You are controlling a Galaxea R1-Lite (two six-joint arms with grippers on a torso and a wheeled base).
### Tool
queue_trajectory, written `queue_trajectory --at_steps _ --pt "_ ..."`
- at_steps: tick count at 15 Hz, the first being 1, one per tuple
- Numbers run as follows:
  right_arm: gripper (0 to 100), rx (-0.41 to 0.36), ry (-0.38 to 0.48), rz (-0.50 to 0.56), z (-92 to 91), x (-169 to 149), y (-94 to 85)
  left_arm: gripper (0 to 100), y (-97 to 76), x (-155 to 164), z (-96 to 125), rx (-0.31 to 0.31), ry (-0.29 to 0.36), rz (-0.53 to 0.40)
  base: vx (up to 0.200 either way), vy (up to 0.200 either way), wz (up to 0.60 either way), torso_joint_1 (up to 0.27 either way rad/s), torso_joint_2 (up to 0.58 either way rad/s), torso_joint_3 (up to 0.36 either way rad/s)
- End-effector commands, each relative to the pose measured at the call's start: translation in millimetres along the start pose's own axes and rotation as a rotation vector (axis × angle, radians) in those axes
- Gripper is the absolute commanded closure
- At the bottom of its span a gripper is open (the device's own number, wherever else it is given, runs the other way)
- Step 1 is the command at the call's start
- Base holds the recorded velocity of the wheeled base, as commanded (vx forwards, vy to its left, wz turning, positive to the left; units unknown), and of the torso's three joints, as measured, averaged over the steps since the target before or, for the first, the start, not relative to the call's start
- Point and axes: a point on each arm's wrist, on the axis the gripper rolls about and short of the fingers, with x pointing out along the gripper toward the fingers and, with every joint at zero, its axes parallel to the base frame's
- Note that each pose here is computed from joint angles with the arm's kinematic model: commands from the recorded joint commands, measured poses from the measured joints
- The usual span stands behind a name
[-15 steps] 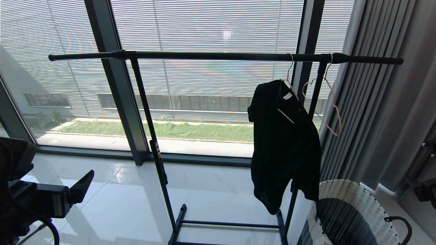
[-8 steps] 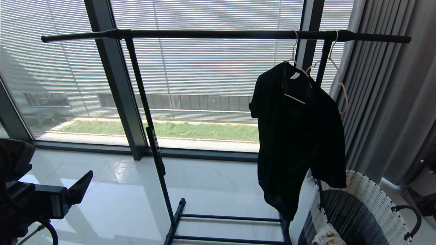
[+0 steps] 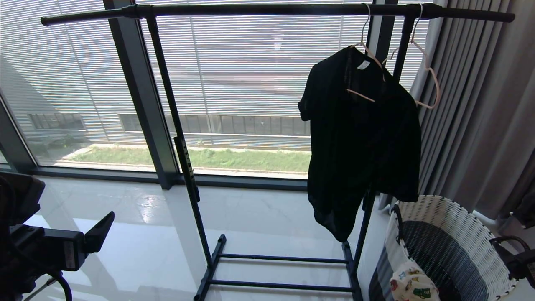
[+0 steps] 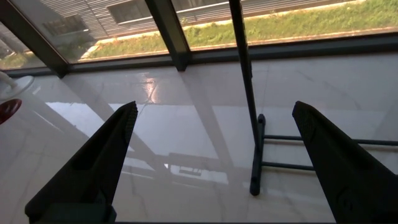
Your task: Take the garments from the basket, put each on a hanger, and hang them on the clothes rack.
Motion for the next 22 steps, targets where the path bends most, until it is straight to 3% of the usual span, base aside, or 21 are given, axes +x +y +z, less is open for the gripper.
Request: queue_trajectory --at_steps 1,5,7,13,16,19,22 --pt "0 -0.013 0.01 0.043 -11.0 1 4.2 0 -1.0 -1 -4 0.004 0.011 -0.005 0.0 0.0 0.0 -0.051 0.17 0.119" --pt "0 -0.097 0.092 0.233 -39.2 9 23.1 0 -1.6 0 -5 0.003 0.013 -0.012 0.15 0.0 0.0 -0.01 0.05 0.045" --pt "0 -0.14 0.142 0.302 -42.0 17 33.0 0 -1.7 0 -5 0.004 0.015 -0.012 0.2 0.0 0.0 -0.007 0.01 0.012" --pt "0 -0.282 0.379 0.405 -62.0 53 76.6 0 -1.5 -5 -1 -0.004 -0.024 -0.041 0.0 0.0 0.0 0.0 0.0 0.0" --pt "0 -0.31 0.374 0.427 -69.2 75 107.7 0 0.0 -15 3 -0.011 -0.105 -0.161 0.0 0.0 0.0 0.0 0.0 0.0" --pt "0 -0.316 0.379 0.427 -74.2 95 129.8 0 -0.6 -13 3 -0.01 -0.103 -0.17 0.0 0.0 0.0 0.0 0.0 0.0" --pt "0 -0.327 0.392 0.43 -77.5 101 136.6 0 -1.7 -12 0 -0.005 -0.088 -0.173 0.0 0.0 0.0 0.0 0.0 0.0"
